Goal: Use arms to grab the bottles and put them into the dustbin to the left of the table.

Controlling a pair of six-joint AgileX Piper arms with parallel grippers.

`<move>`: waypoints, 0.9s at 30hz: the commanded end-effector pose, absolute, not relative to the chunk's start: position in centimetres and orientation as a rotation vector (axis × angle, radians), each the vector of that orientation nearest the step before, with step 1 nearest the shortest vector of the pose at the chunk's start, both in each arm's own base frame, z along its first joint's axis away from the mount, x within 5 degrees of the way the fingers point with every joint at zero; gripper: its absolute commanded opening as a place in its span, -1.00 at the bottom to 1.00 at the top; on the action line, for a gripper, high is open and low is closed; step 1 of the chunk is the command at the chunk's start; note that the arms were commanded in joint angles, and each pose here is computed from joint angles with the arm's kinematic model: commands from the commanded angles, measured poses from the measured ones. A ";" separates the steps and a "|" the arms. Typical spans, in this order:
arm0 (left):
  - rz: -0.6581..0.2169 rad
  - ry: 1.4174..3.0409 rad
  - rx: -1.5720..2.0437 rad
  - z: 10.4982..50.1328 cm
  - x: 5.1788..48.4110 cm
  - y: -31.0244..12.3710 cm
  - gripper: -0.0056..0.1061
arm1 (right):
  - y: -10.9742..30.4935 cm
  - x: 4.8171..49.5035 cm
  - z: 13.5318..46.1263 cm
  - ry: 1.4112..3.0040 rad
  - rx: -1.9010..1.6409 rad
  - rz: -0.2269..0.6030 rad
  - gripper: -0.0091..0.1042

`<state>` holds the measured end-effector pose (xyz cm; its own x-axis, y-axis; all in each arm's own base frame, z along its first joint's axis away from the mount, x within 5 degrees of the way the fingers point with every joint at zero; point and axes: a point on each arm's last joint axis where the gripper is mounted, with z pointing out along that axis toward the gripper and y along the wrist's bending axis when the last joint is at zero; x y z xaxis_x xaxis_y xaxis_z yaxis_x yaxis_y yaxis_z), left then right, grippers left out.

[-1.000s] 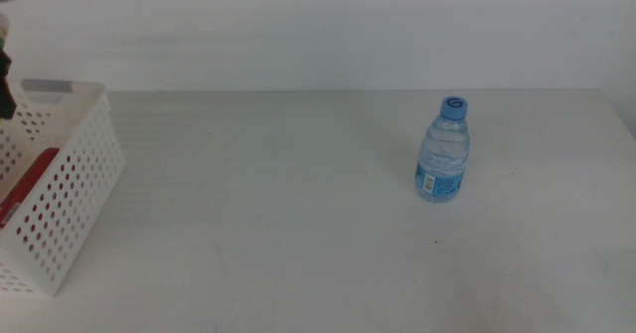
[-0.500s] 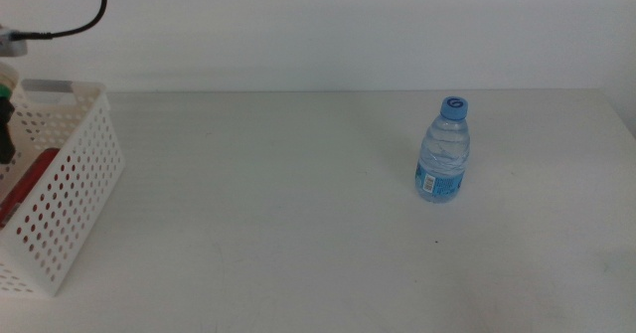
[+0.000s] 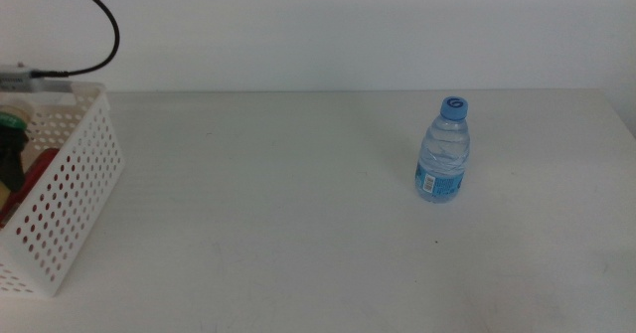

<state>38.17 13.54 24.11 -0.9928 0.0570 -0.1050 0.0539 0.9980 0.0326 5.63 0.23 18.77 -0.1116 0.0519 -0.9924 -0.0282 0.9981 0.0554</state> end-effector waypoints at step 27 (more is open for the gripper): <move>0.177 2.999 0.141 27.5 39.0 10.9 0.72 | 0.1 5.4 19.9 1.570 0.009 0.045 0.44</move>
